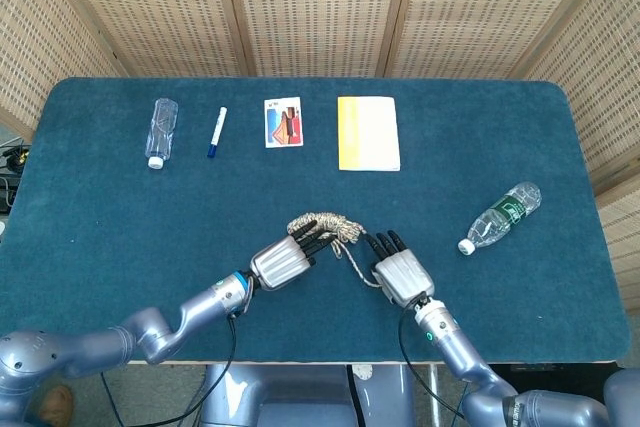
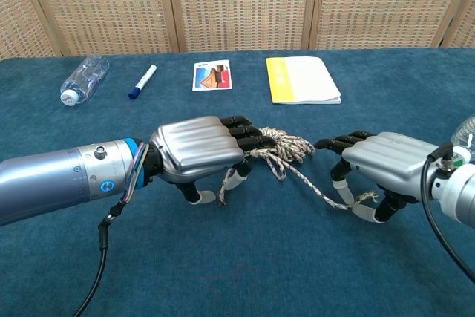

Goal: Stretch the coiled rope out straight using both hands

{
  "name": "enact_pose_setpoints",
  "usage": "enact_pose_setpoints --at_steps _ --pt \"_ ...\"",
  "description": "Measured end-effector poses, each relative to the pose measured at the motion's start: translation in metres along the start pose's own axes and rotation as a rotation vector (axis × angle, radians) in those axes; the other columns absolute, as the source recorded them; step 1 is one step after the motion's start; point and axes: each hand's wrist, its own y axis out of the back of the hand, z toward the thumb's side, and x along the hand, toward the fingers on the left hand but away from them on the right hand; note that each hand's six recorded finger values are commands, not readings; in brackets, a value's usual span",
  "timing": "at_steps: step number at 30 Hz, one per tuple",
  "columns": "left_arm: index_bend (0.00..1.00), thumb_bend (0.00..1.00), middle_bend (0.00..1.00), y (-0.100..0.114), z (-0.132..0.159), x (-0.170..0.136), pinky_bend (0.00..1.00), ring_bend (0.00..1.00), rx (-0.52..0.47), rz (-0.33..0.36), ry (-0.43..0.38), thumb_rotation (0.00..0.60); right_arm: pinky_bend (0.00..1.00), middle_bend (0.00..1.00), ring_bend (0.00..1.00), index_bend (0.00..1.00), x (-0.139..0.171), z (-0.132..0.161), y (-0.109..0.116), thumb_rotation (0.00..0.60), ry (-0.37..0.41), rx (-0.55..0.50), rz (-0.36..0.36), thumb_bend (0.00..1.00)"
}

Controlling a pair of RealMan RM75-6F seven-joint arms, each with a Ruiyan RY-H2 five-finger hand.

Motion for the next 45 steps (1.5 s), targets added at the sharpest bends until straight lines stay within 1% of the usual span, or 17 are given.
enact_pose_setpoints --at_steps 17,22,30,45 --pt "0.53 0.32 0.00 -0.001 0.008 0.007 0.00 0.00 0.023 -0.029 -0.007 0.600 0.00 0.00 0.00 0.61 0.000 -0.001 0.002 0.600 -0.001 -0.003 -0.006 0.39" --pt "0.53 0.36 0.00 -0.002 0.012 0.009 0.00 0.00 0.024 -0.039 -0.012 0.600 0.00 0.00 0.00 0.61 -0.001 -0.001 0.002 0.600 -0.001 -0.002 -0.004 0.39" --pt "0.53 0.37 0.00 -0.004 0.013 0.010 0.00 0.00 0.025 -0.043 -0.009 0.600 0.00 0.00 0.00 0.61 -0.001 0.000 0.000 0.600 0.003 0.000 0.000 0.39" --pt "0.61 0.41 0.00 -0.005 0.013 0.010 0.00 0.00 0.021 -0.040 -0.006 0.600 0.00 0.00 0.00 0.61 -0.001 0.001 0.000 0.600 0.004 -0.001 -0.002 0.39"
